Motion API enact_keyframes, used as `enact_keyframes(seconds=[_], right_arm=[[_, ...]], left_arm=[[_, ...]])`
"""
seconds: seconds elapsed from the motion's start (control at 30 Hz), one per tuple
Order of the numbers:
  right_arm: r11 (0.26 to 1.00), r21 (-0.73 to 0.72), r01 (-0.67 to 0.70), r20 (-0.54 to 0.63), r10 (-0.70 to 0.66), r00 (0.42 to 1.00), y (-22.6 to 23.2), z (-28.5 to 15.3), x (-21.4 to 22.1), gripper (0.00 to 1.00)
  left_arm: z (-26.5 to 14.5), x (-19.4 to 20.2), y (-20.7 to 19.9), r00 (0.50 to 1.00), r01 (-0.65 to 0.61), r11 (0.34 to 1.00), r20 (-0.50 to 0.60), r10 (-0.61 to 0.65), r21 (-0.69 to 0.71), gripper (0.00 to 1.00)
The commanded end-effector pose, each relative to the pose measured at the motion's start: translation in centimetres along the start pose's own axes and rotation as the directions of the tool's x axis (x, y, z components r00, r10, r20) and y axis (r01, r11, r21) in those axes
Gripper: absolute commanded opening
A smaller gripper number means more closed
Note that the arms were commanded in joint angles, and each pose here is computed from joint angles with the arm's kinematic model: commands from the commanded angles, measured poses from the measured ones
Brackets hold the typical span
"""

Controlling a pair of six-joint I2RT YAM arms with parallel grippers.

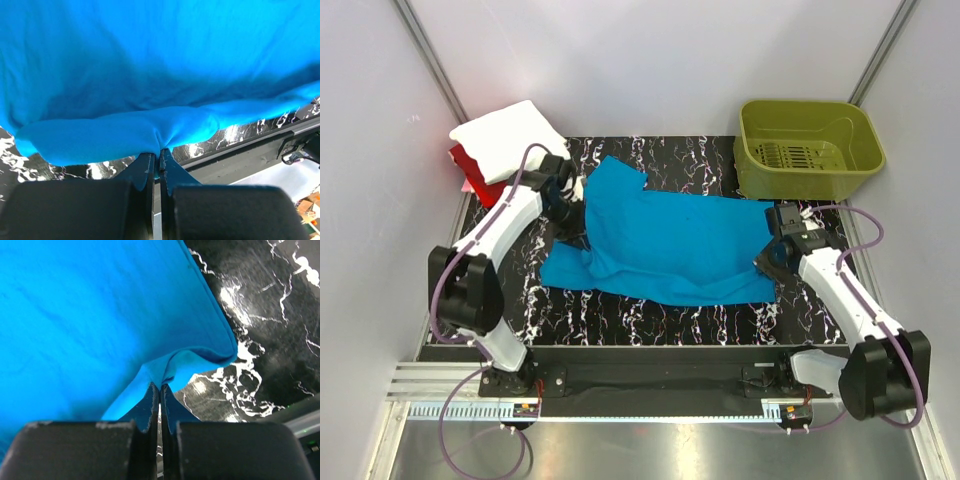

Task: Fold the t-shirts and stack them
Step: Fold the tshirt

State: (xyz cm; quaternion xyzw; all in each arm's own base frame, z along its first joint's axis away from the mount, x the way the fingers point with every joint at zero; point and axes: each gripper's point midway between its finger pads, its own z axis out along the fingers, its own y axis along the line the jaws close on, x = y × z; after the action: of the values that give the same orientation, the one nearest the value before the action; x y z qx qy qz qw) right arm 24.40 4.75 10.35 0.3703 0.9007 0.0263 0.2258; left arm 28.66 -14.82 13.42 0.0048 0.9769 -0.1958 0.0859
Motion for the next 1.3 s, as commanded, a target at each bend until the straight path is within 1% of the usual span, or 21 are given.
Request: enact_keyframes(seconds=[0.0, 0.27, 0.37, 0.57, 0.8, 1.07, 1.2, 1.27], right_arm=[[0.998, -0.056, -0.004, 0.052, 0.006, 0.999, 1.8, -0.3, -2.4, 0.00], [0.999, -0.002, -0.039, 0.048, 0.039, 0.998, 0.2, 1.1, -3.6, 0.00], [0.998, 0.026, -0.054, 0.033, 0.053, 0.998, -1.0, 1.6, -3.4, 0.00], [0.996, 0.038, -0.082, -0.013, 0.083, 0.996, -2.4, 2.7, -2.5, 0.00], [0.996, 0.021, -0.082, -0.084, 0.083, 0.993, -1.8, 4.2, -1.5, 0.00], [0.997, 0.018, -0.071, -0.084, 0.073, 0.994, -0.8, 5.1, -2.3, 0.00], [0.995, 0.034, -0.089, -0.075, 0.092, 0.993, -0.5, 5.9, -4.0, 0.02], [0.995, 0.040, -0.088, -0.075, 0.091, 0.993, -0.3, 6.3, -4.3, 0.10]], left_arm=[[-0.5, -1.8, 0.1, 0.999, -0.043, 0.999, 0.023, 0.044, -0.015, 0.00], [0.3, -3.1, 1.1, 0.999, -0.052, 0.997, 0.002, 0.052, -0.060, 0.00], [0.7, -3.3, 1.5, 0.998, -0.056, 0.996, -0.006, 0.056, -0.075, 0.00], [1.2, -4.0, 2.4, 0.998, -0.055, 0.993, -0.022, 0.053, -0.107, 0.00], [1.6, -4.2, 3.6, 0.999, -0.039, 0.990, -0.027, 0.035, -0.136, 0.00], [2.4, -4.7, 4.5, 0.999, -0.021, 0.990, -0.037, 0.016, -0.139, 0.00], [2.7, -5.2, 4.6, 0.999, -0.016, 0.989, -0.043, 0.010, -0.149, 0.00], [3.0, -5.6, 4.7, 0.999, -0.011, 0.988, -0.044, 0.004, -0.152, 0.00]])
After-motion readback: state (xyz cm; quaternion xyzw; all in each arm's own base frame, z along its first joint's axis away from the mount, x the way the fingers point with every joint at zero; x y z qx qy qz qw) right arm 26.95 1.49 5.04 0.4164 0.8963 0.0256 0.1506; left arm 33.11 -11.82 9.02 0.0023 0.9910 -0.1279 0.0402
